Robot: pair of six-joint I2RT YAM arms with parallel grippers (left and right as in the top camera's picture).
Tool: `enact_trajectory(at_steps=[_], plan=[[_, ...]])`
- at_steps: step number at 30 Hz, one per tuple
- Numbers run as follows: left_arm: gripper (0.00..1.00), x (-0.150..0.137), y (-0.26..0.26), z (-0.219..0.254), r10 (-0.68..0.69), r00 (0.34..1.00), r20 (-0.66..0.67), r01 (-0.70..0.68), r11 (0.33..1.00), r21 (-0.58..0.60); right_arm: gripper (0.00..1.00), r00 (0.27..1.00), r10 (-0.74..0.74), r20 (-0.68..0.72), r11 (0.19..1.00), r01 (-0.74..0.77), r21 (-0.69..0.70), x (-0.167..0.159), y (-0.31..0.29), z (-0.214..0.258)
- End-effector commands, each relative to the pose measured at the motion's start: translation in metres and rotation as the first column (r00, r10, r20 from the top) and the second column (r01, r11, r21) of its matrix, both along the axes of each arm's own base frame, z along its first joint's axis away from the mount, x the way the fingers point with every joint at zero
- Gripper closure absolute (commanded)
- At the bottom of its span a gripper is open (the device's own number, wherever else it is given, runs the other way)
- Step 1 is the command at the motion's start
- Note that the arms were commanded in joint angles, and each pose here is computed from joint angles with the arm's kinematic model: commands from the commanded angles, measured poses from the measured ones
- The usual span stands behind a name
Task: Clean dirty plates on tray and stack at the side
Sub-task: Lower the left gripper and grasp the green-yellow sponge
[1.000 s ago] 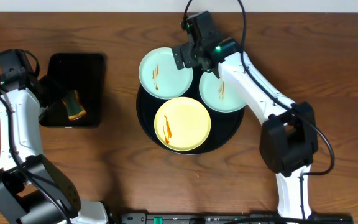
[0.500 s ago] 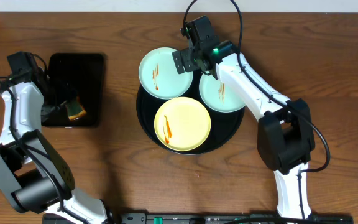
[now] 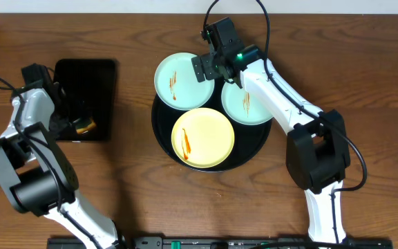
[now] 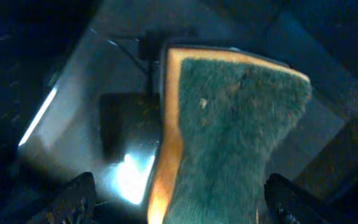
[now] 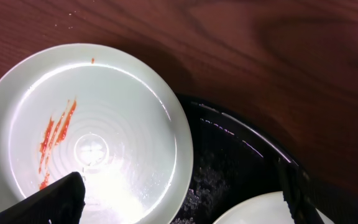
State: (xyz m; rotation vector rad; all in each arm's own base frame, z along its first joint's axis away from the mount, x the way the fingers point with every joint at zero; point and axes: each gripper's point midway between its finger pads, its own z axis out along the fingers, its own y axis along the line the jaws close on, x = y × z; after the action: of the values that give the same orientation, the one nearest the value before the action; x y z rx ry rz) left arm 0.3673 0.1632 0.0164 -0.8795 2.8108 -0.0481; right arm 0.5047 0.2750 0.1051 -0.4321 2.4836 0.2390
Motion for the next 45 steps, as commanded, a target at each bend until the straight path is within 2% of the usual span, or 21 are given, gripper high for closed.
enact_trajectory(at_steps=[1,6,11,19,27,29,31,38,43,45], plan=[[0.13,0.011,0.001,0.006,-0.027,0.999,0.043,0.027,1.000,0.000,0.01,1.000,-0.004,-0.002,1.000,0.004,0.015,-0.002,0.005,0.002],[0.14,0.017,0.004,0.007,-0.028,0.997,0.068,0.028,1.000,0.013,0.01,1.000,-0.005,-0.001,1.000,0.005,0.016,-0.002,0.005,0.003],[0.30,0.021,0.003,0.008,-0.033,0.996,0.080,0.032,0.999,0.018,0.01,1.000,-0.002,-0.002,1.000,0.003,0.018,-0.002,0.005,0.003],[0.30,0.011,-0.004,-0.018,-0.035,0.999,0.005,0.035,0.999,-0.020,0.01,1.000,0.002,-0.009,1.000,-0.001,0.014,-0.004,0.007,0.001],[0.48,0.013,-0.003,-0.013,-0.032,0.999,0.018,0.032,0.999,-0.015,0.01,1.000,0.002,-0.013,1.000,-0.002,0.013,-0.005,0.007,0.001],[0.59,0.014,-0.002,-0.010,-0.031,0.999,0.025,0.032,0.999,-0.012,0.01,1.000,0.002,-0.013,1.000,-0.002,0.012,-0.005,0.007,0.001],[0.65,0.016,-0.001,-0.004,-0.032,0.999,0.038,0.032,0.999,-0.004,0.01,1.000,0.002,-0.014,1.000,-0.002,0.012,-0.006,0.006,0.001],[0.67,0.022,0.001,0.024,-0.030,0.994,0.102,0.028,0.999,0.026,0.01,1.000,0.002,-0.016,1.000,-0.002,0.011,-0.006,0.006,0.000],[0.81,0.020,0.000,0.027,-0.030,0.995,0.099,0.028,0.999,0.025,0.01,1.000,0.002,-0.016,1.000,-0.002,0.011,-0.006,0.006,0.000],[0.92,0.019,0.000,0.026,-0.030,0.995,0.095,0.028,0.999,0.023,0.01,1.000,0.002,-0.016,1.000,-0.002,0.011,-0.006,0.006,0.000]])
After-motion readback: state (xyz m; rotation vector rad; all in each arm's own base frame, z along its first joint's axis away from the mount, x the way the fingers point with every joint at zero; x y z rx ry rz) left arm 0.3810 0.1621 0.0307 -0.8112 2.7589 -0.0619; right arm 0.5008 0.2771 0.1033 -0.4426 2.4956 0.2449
